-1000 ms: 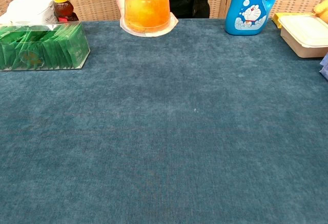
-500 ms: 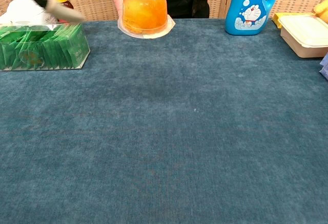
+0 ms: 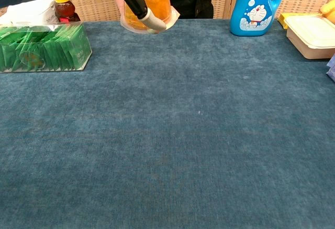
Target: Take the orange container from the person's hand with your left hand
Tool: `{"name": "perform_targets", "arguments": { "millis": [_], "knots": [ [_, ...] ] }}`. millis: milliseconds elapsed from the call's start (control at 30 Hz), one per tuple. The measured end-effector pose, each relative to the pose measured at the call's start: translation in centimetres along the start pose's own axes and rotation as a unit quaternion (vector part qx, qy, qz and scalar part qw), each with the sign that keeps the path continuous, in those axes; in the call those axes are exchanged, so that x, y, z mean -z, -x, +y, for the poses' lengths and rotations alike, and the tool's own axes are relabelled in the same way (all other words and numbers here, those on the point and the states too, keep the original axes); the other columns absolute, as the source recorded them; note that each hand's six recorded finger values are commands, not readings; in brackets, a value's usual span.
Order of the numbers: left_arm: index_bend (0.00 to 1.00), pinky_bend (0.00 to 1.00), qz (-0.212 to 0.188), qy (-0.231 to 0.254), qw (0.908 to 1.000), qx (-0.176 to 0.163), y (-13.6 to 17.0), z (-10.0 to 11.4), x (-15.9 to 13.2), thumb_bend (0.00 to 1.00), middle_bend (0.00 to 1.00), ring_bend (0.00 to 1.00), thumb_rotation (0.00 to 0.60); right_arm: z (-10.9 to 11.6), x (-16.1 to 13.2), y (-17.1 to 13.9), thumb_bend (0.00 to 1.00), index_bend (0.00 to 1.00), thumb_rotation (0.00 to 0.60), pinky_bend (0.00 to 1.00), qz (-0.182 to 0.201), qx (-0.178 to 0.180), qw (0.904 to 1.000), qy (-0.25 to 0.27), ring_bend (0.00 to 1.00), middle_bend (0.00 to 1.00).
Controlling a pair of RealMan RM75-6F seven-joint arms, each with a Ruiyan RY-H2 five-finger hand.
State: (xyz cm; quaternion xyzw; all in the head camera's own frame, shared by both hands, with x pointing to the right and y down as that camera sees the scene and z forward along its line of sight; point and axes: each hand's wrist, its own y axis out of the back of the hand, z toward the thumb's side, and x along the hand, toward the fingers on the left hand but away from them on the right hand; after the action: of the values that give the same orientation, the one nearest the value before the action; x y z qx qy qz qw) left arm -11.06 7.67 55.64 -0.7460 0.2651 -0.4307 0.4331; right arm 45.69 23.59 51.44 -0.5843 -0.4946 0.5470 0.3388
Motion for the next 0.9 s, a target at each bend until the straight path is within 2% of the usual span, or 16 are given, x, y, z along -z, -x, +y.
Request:
{"name": "perform_targets", "arguments": {
  "millis": [300,400,500,600,767,900],
  "knots": [
    [0.0,0.05,0.01,-0.004,0.9999,-0.003,-0.22,0.23,-0.13,0.15,0.0,0.0,0.6,0.04,0.07,0.03,0.0,0.09,0.6,0.0,-0.002,0.001,1.0,0.001,0.0,0.03],
    [0.0,0.16,0.015,-0.007,0.9998,-0.007,-0.17,0.36,0.14,0.16,0.01,0.0,0.6,0.01,0.09,0.02,0.0,0.09,0.6,0.0,-0.002,0.0,1.0,0.001,0.0,0.03],
    [0.01,0.27,0.023,-0.011,0.9996,-0.009,-0.18,0.37,0.49,0.16,0.1,0.02,0.6,0.01,0.09,0.0,0.0,0.09,0.6,0.0,-0.002,0.0,1.0,0.001,0.0,0.03],
    [0.09,0.35,0.026,-0.016,0.9995,-0.011,-0.27,0.32,0.52,0.17,0.19,0.11,0.6,0.03,0.1,0.02,0.0,0.09,0.6,0.0,-0.002,0.0,1.0,0.001,0.0,0.03],
    [0.23,0.42,0.027,-0.019,0.9993,-0.016,-0.3,0.18,0.39,0.18,0.3,0.21,0.6,0.03,0.14,0.05,0.0,0.09,0.6,0.0,-0.003,0.0,1.0,0.001,0.0,0.03],
    [0.47,0.56,0.027,-0.023,0.999,-0.029,-0.34,0.32,0.27,0.2,0.47,0.4,0.6,0.01,0.11,0.05,0.0,0.09,0.6,0.0,-0.003,0.0,1.0,0.001,0.0,0.03]
  ]
}}
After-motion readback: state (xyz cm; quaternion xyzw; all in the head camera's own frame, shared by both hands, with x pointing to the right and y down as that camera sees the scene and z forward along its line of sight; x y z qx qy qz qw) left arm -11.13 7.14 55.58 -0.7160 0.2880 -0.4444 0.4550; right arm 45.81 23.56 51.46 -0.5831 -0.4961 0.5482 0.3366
